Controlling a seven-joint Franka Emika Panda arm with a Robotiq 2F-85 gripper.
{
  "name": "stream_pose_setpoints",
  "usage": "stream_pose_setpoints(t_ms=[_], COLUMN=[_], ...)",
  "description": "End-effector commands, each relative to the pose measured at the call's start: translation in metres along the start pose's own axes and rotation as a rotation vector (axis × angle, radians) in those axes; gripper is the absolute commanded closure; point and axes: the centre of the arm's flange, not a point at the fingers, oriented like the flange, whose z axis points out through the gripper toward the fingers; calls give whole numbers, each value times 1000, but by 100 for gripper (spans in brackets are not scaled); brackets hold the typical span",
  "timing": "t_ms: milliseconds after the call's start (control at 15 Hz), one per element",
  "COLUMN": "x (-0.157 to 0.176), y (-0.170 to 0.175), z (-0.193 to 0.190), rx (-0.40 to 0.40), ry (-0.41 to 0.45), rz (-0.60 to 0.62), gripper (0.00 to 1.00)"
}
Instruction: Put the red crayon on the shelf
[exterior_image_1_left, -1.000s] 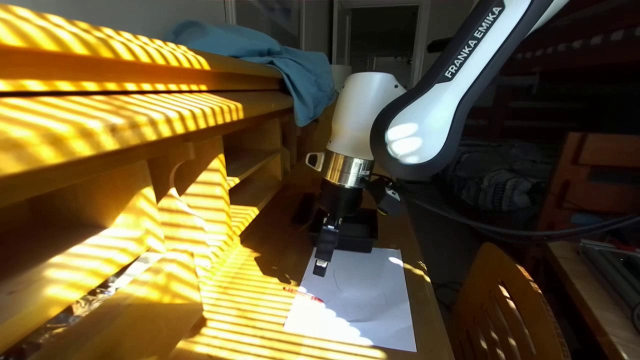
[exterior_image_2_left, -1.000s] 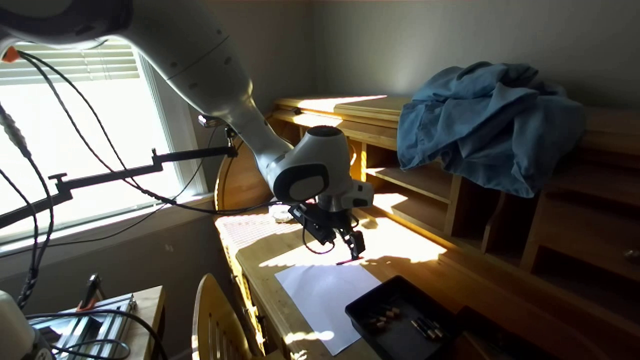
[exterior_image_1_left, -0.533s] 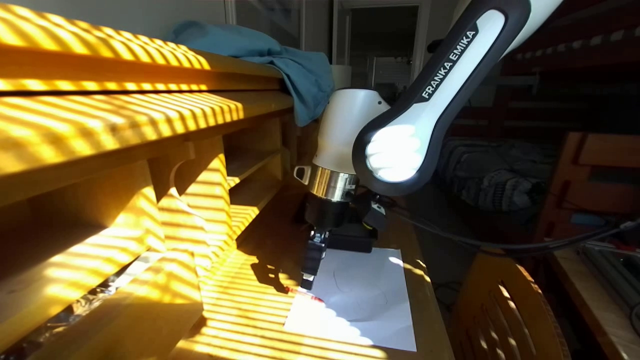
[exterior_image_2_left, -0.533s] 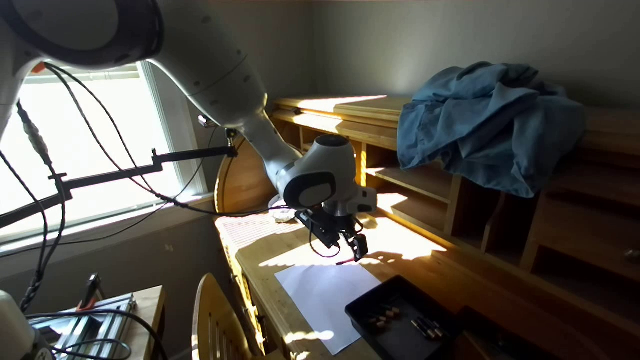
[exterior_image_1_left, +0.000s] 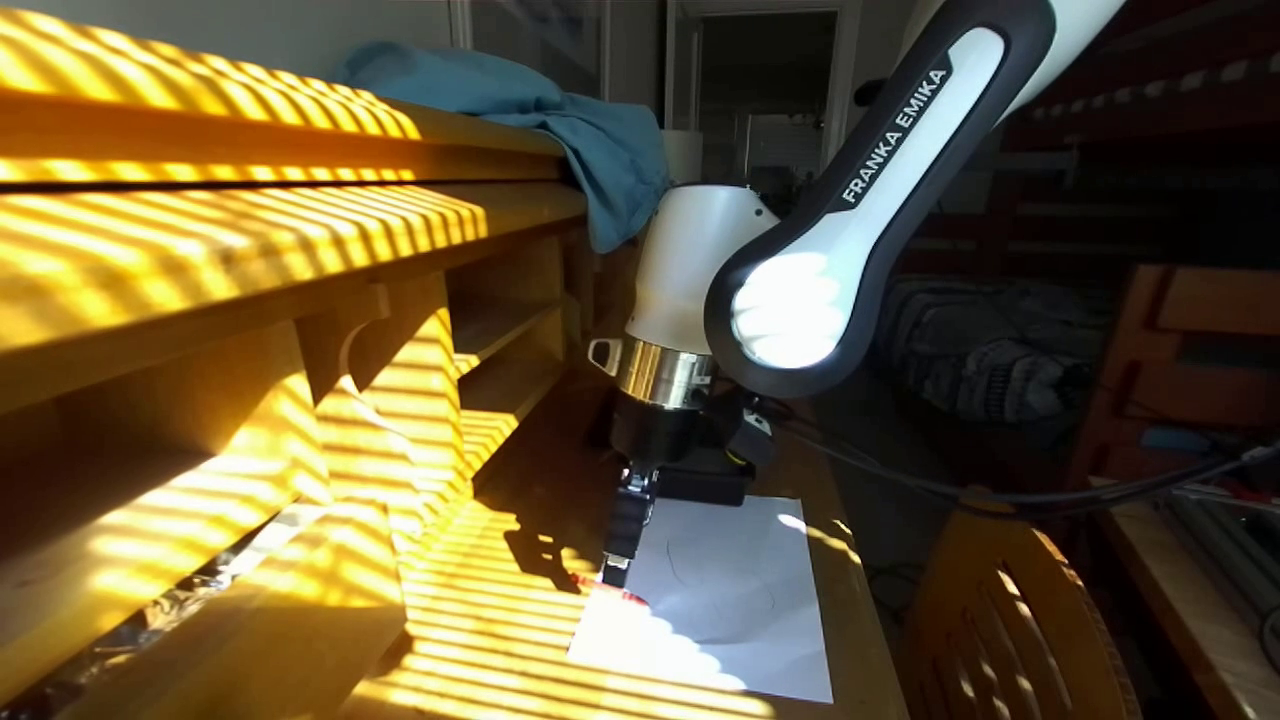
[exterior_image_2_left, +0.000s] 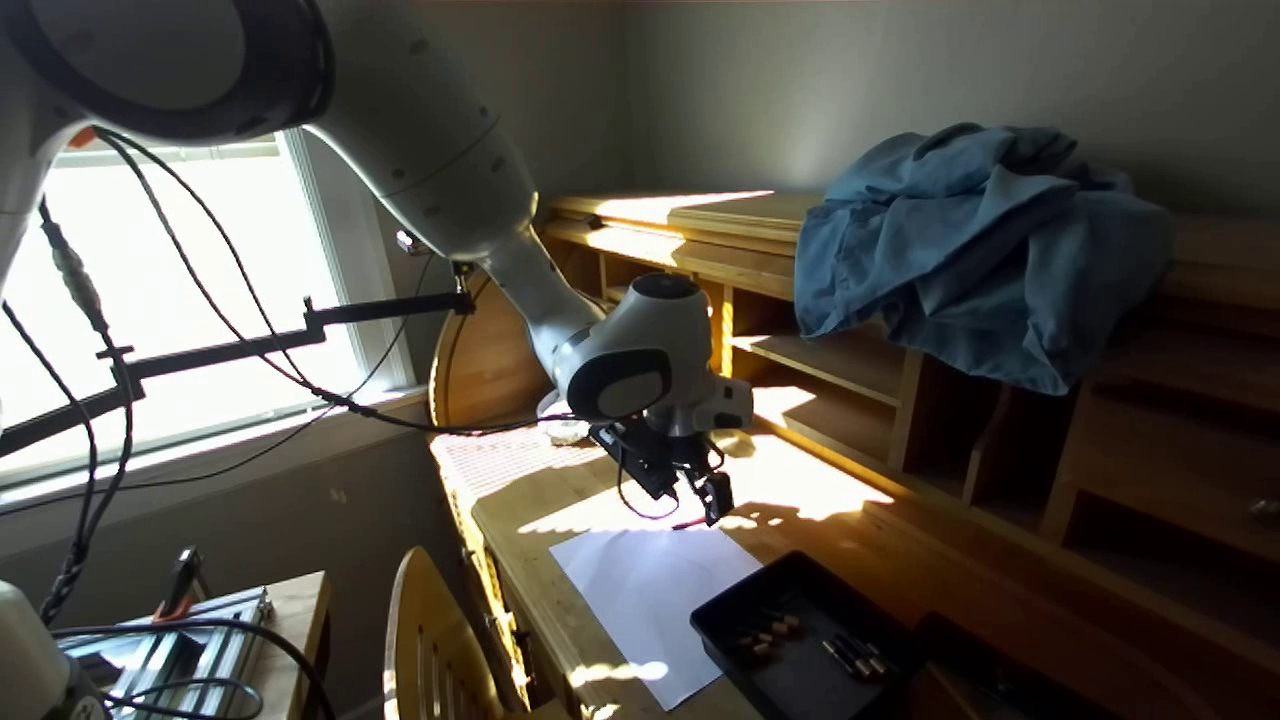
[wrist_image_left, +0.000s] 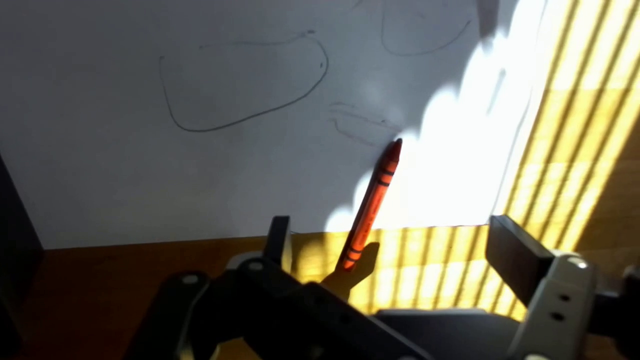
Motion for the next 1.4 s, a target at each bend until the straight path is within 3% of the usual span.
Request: stream_pose_setpoints(t_ms=[0,400,933,1000,1067,1333], x=[-7,-9,-10,-10,-11,-11], y=[1,1,4,4,3,4], z=[7,16,30,32,33,34], rx=[14,4,11,12,12,9], ry=[11,6,66,67,68,83], rz=[-15,-19,-10,-10,-10,-10], gripper=[0,0,0,25,26,56])
